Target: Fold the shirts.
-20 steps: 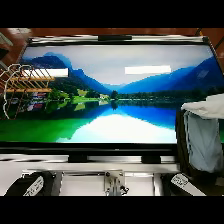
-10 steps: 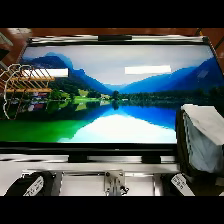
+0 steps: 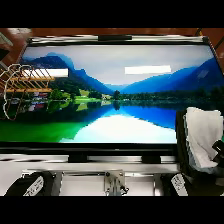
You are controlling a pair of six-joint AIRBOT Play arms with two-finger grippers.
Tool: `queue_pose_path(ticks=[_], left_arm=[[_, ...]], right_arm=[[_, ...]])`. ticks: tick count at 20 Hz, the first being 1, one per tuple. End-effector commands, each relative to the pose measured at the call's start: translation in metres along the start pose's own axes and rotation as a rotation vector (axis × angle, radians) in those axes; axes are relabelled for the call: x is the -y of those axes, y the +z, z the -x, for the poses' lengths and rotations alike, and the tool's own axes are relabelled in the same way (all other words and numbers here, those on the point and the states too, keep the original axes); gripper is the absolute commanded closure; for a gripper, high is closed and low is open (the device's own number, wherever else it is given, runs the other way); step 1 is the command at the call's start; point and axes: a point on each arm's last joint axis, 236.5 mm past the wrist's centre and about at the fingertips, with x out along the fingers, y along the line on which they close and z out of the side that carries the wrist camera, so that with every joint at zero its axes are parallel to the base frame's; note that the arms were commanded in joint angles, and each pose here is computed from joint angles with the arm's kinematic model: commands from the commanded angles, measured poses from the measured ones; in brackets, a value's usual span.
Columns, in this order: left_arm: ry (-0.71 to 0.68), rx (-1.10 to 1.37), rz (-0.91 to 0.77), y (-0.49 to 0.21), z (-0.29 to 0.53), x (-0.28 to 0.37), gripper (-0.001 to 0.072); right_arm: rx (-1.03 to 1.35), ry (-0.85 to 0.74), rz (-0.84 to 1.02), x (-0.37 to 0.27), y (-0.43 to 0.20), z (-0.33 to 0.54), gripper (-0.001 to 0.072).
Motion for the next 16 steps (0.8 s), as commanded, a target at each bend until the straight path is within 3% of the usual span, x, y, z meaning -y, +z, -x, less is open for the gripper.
queue_pose_path(ticks=[1,2,3,6,9,13,16], left_arm=[[0.001,0.000,0.000,0.000,0.000,0.000,0.0668],[0.001,0.000,0.000,0.000,0.000,0.000,0.0668],[0.001,0.000,0.000,0.000,0.000,0.000,0.0668],[0.002,-0.011,0.007,-0.002,-0.005,-0.004,0.0669],[0.004,-0.043,0.028,-0.007,-0.020,-0.014,0.0669],[-0.015,-0.140,-0.016,-0.026,-0.062,-0.030,0.0670],[-0.009,-0.315,-0.022,-0.072,-0.118,-0.039,0.0672]], right_arm=[[-0.005,-0.043,-0.012,0.009,-0.001,-0.010,0.0525],[0.004,-0.061,-0.006,0.013,0.001,-0.010,0.0220],[0.006,-0.083,0.013,0.018,0.002,-0.009,0.0112],[0.077,-0.153,0.041,0.037,0.015,0.015,0.0112],[0.371,-0.103,0.092,0.028,0.065,0.083,0.0118],[0.752,0.252,0.312,-0.077,0.110,0.172,0.0151],[0.756,0.455,0.562,-0.192,0.094,0.182,0.0151]])
